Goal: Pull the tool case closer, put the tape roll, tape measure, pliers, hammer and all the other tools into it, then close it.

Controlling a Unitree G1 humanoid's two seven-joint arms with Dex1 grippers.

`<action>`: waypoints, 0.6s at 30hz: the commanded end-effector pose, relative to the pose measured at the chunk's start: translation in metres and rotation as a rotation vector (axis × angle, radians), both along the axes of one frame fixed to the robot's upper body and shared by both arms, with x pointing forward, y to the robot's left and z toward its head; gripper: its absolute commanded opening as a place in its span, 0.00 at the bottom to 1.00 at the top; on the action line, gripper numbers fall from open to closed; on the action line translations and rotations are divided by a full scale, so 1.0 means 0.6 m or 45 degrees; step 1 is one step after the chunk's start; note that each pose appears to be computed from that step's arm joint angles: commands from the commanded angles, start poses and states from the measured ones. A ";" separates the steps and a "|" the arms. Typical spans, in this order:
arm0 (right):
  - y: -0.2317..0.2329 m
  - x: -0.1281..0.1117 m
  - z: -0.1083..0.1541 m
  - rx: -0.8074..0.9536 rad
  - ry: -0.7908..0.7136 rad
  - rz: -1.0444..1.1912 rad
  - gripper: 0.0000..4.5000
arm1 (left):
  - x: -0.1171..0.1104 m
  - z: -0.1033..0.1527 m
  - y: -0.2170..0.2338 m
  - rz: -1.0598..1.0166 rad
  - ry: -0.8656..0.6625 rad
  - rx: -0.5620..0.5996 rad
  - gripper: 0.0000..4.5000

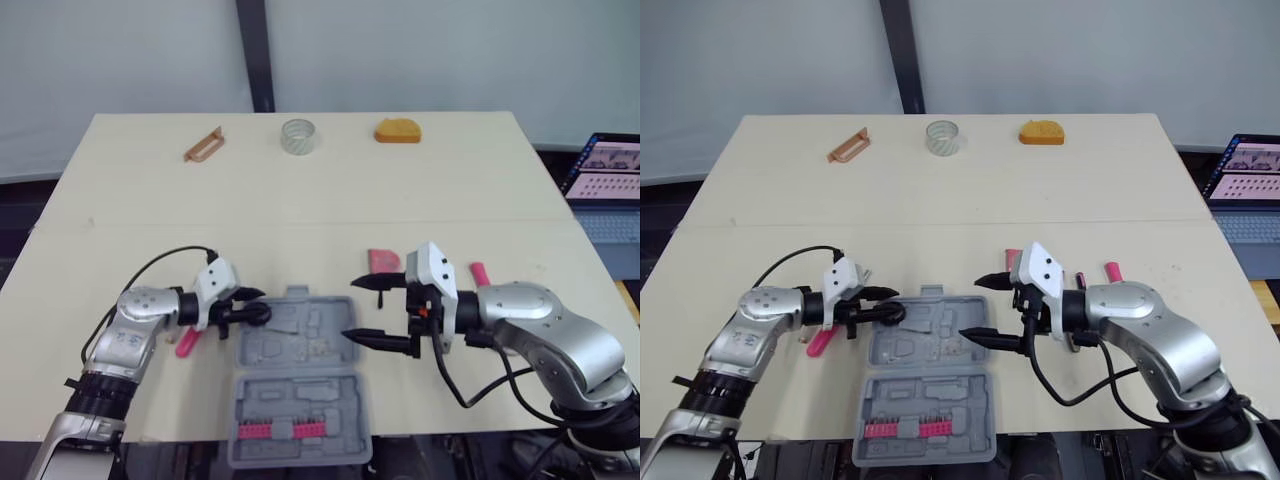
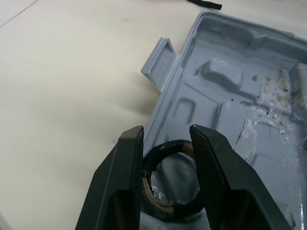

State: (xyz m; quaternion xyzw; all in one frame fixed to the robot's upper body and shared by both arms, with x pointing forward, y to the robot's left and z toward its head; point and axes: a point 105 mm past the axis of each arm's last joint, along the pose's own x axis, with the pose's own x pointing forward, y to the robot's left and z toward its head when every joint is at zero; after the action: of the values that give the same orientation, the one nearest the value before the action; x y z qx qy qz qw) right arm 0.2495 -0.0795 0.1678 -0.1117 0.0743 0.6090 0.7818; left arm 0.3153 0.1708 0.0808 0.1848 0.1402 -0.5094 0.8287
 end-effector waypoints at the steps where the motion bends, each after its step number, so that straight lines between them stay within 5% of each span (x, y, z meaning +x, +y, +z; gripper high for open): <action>1: 0.000 0.001 0.020 0.030 -0.065 0.009 1.00 | -0.003 -0.005 0.006 -0.002 -0.014 0.027 0.37; 18: 0.001 0.003 0.018 0.026 -0.064 0.009 1.00 | -0.009 -0.028 0.013 -0.033 -0.033 0.157 0.37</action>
State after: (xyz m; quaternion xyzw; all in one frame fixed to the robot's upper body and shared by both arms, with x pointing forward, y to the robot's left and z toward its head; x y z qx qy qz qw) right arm 0.2512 -0.0800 0.1685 -0.1127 0.0737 0.6073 0.7829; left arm 0.3109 0.1740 0.0687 0.2286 0.1477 -0.5116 0.8150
